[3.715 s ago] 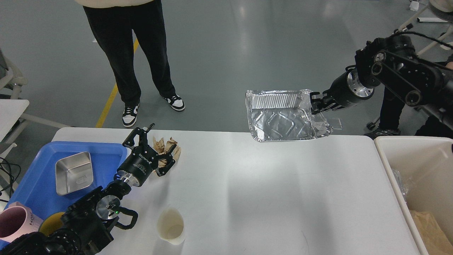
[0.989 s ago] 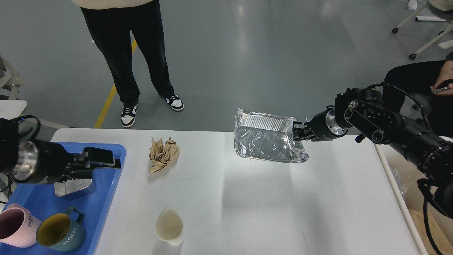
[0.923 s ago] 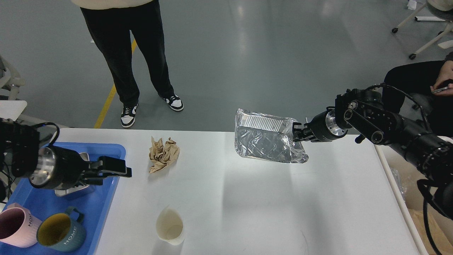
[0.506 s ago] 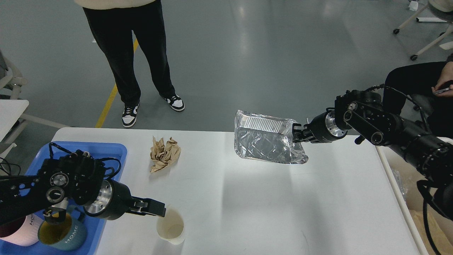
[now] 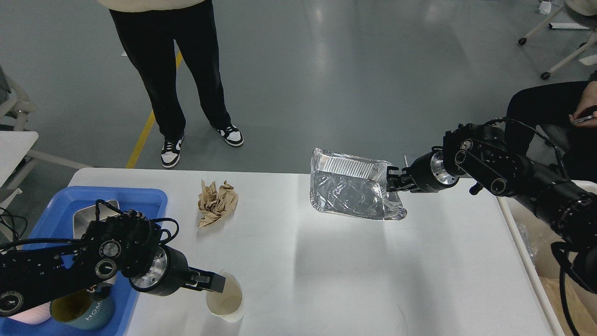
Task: Tidy desktop
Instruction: 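Reach the left gripper toward the white paper cup and grasp it, then lift the paper cup with the left gripper over the held foil tray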
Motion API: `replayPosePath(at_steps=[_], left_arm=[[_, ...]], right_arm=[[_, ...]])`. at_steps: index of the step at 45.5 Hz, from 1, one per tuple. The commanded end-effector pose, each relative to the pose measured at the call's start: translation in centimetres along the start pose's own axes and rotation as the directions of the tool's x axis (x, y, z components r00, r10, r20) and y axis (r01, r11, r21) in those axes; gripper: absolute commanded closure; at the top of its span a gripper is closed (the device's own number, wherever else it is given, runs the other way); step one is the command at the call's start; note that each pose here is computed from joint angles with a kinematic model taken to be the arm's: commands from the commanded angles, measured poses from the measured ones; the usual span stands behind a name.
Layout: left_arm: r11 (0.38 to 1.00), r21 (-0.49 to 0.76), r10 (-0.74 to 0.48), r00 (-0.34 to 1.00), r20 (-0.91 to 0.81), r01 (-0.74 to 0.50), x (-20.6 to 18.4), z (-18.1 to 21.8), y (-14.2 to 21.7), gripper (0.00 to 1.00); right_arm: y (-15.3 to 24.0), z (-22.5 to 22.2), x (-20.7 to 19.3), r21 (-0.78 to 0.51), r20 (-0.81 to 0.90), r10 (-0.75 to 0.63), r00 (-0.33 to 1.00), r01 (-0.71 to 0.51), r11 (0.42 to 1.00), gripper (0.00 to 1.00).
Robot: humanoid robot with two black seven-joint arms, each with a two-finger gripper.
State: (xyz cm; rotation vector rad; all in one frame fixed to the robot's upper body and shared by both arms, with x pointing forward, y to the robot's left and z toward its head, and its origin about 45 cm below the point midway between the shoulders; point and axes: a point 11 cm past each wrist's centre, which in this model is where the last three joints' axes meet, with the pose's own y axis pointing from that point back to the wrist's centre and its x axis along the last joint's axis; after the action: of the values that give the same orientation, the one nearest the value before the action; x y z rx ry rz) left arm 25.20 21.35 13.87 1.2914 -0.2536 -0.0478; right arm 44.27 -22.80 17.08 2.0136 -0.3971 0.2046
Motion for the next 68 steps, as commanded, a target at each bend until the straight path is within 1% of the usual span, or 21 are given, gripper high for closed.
replayPosePath(at_steps=[1, 3, 5, 7, 9, 11, 12, 23, 28, 30, 34, 35, 38, 42, 45, 47, 53, 61, 65, 68], left_arm=[[0.999, 0.025, -0.022, 0.999, 0.032, 0.021, -0.7, 0.1, -1.0, 0.33], [0.999, 0.03, -0.028, 0.999, 0.033, 0.027, -0.9, 0.1, -1.2, 0.37], [0.999, 0.034, -0.032, 0.999, 0.033, 0.031, -1.0, 0.1, -1.4, 0.43], [0.999, 0.036, -0.032, 0.999, 0.037, 0.031, -1.1, 0.1, -1.6, 0.47], [0.999, 0.036, -0.033, 0.999, 0.043, 0.032, -1.0, 0.3, -1.7, 0.55], [0.999, 0.032, -0.034, 0.998, 0.046, 0.032, -1.1, 0.6, -1.7, 0.73], [0.999, 0.043, -0.032, 0.998, 0.046, 0.03, -0.8, 0.3, -1.7, 1.0], [0.998, 0.043, -0.039, 0.998, 0.051, 0.037, -0.9, 0.2, -1.4, 1.0], [0.999, 0.033, -0.045, 0.995, 0.084, 0.042, 0.0, 0.5, 0.1, 1.0], [1.0, 0.015, -0.028, 0.993, 0.111, 0.027, 1.7, 1.0, 2.1, 1.0], [0.996, -0.084, 0.025, 0.986, 0.167, -0.011, 5.6, 4.2, 8.0, 1.0], [0.993, -0.113, 0.051, 0.981, 0.185, -0.03, 7.1, 5.3, 10.5, 1.0], [0.983, -0.166, 0.114, 0.965, 0.238, -0.076, 10.0, 7.9, 16.6, 1.0], [0.966, -0.226, 0.191, 0.942, 0.277, -0.129, 12.4, 11.6, 23.9, 1.0], [0.957, -0.244, 0.229, 0.929, 0.29, -0.159, 13.1, 13.8, 27.7, 1.0], [0.955, -0.237, 0.244, 0.923, 0.297, -0.176, 13.3, 14.6, 29.3, 1.0], [0.954, -0.223, 0.264, 0.911, 0.317, -0.199, 13.2, 15.8, 31.4, 1.0], [0.954, -0.222, 0.267, 0.912, 0.312, -0.203, 13.8, 16.2, 31.3, 1.0], [0.948, -0.22, 0.285, 0.918, 0.277, -0.228, 16.2, 16.8, 31.0, 1.0], [0.942, -0.223, 0.301, 0.924, 0.235, -0.25, 18.8, 18.3, 29.7, 1.0]], right_arm=[[0.0, 0.0, 0.0, 0.002, -0.001, 0.001, 1.0, -0.001, 1.0, 1.0], [0.0, 0.0, 0.0, 0.002, -0.001, 0.001, 1.0, -0.001, 1.0, 1.0], [-0.1, 0.1, -0.2, 0.001, 0.002, -0.002, 1.0, 0.002, 1.0, 1.0], [-0.2, 0.2, -0.3, 0.0, 0.004, -0.003, 1.0, 0.003, 1.0, 1.0], [-0.2, 0.2, -0.2, 0.001, 0.005, 0.003, 1.0, -0.003, 1.0, 1.0], [-0.2, 0.2, -0.2, 0.0, 0.005, 0.004, 1.0, -0.004, 1.0, 1.0], [-0.4, 0.4, -0.4, 0.003, 0.009, 0.002, 1.0, -0.002, 1.0, 1.0], [-0.3, 0.2, -0.4, 0.009, 0.007, 0.003, 1.0, -0.003, 1.0, 1.0], [-0.4, 0.1, -0.5, 0.011, 0.005, -0.001, 1.0, 0.001, 1.0, 1.0], [-0.4, 0.1, -0.5, 0.013, 0.005, -0.001, 1.0, 0.001, 1.0, 1.0], [-0.3, 0.0, -0.4, 0.013, 0.004, 0.0, 1.0, 0.0, 1.0, 1.0], [-0.3, 0.0, -0.4, 0.013, 0.004, 0.0, 1.0, 0.0, 1.0, 1.0], [-0.4, -0.1, -0.5, 0.016, 0.001, -0.002, 1.0, 0.002, 1.0, 1.0], [-0.4, -0.2, -0.6, 0.017, -0.004, -0.006, 1.0, 0.006, 1.0, 1.0], [-0.4, -0.3, -0.5, 0.018, -0.004, -0.005, 1.0, 0.005, 1.0, 1.0], [-0.4, -0.2, -0.6, 0.017, -0.004, -0.006, 1.0, 0.006, 1.0, 1.0], [-0.4, -0.2, -0.6, 0.017, -0.004, -0.006, 1.0, 0.006, 1.0, 1.0], [-0.3, -0.3, -0.4, 0.018, -0.004, -0.003, 1.0, 0.003, 1.0, 1.0], [-0.3, -0.5, -0.6, 0.025, -0.011, -0.008, 1.0, 0.009, 1.0, 1.0], [0.1, -0.3, -0.4, 0.023, -0.015, -0.005, 1.0, 0.005, 1.0, 1.0]])
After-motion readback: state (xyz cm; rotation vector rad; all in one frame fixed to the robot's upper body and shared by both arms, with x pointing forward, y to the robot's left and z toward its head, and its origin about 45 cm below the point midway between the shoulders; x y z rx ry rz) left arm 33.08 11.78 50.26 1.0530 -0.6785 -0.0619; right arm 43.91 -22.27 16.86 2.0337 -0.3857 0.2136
